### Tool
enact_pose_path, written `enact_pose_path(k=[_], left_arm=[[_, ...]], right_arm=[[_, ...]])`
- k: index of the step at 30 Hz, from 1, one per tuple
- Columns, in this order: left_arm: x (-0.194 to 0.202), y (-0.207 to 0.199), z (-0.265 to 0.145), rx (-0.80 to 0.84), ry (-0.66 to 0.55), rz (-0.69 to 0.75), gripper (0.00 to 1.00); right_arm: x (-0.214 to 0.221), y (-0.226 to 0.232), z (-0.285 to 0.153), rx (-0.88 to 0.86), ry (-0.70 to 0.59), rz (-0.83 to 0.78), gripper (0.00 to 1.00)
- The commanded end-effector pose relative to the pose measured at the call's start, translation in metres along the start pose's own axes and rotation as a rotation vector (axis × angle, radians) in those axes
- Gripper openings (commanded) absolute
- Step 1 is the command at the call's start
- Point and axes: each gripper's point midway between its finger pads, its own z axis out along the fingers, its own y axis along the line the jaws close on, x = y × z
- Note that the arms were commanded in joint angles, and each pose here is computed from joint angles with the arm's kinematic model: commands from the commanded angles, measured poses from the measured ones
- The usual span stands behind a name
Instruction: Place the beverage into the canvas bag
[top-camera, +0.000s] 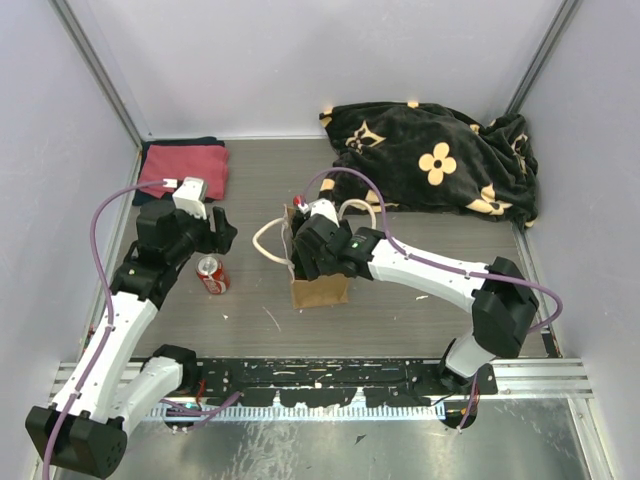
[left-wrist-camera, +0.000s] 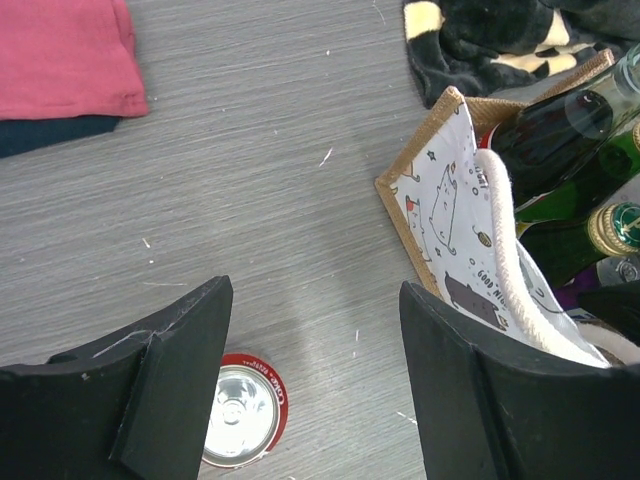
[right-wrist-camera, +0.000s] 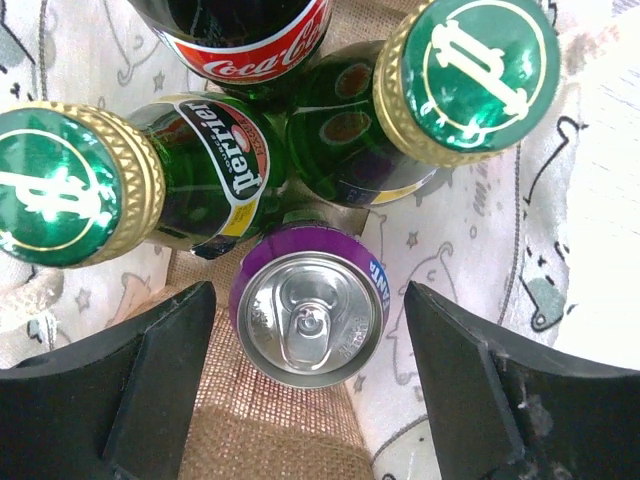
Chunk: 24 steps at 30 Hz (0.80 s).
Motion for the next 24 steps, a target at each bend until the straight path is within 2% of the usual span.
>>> enact_pose_path(k=[1,10,14,18,24], left_arm=[[0.013,-0.001,-0.007,0.009,0.033,0.01,0.75],[0.045,0.006,-0.032,-0.026,0.193,0.052,0.76],[0.046,0.015,-0.043,-0.049,0.264,0.156,0.81],[0.065,0.024,-0.048,-0.052,0.416,0.225,0.86],[0.079,0.034,-0.043,-0.058,0.508,0.289,0.92]], right_arm=[[-0.032,-0.002,-0.03,-0.01,-0.094,0.032,0.82],[-0.05,-0.005,-0.053,-0.031,-0.148,0.023,0.88],[-0.065,-0.009,-0.067,-0.028,-0.199,0.034,0.91],[-0.079,-0.016,-0.082,-0.017,-0.247,0.045,0.94],[-0.085,-0.023,-0.098,-0.008,-0.27,0.053,0.96]])
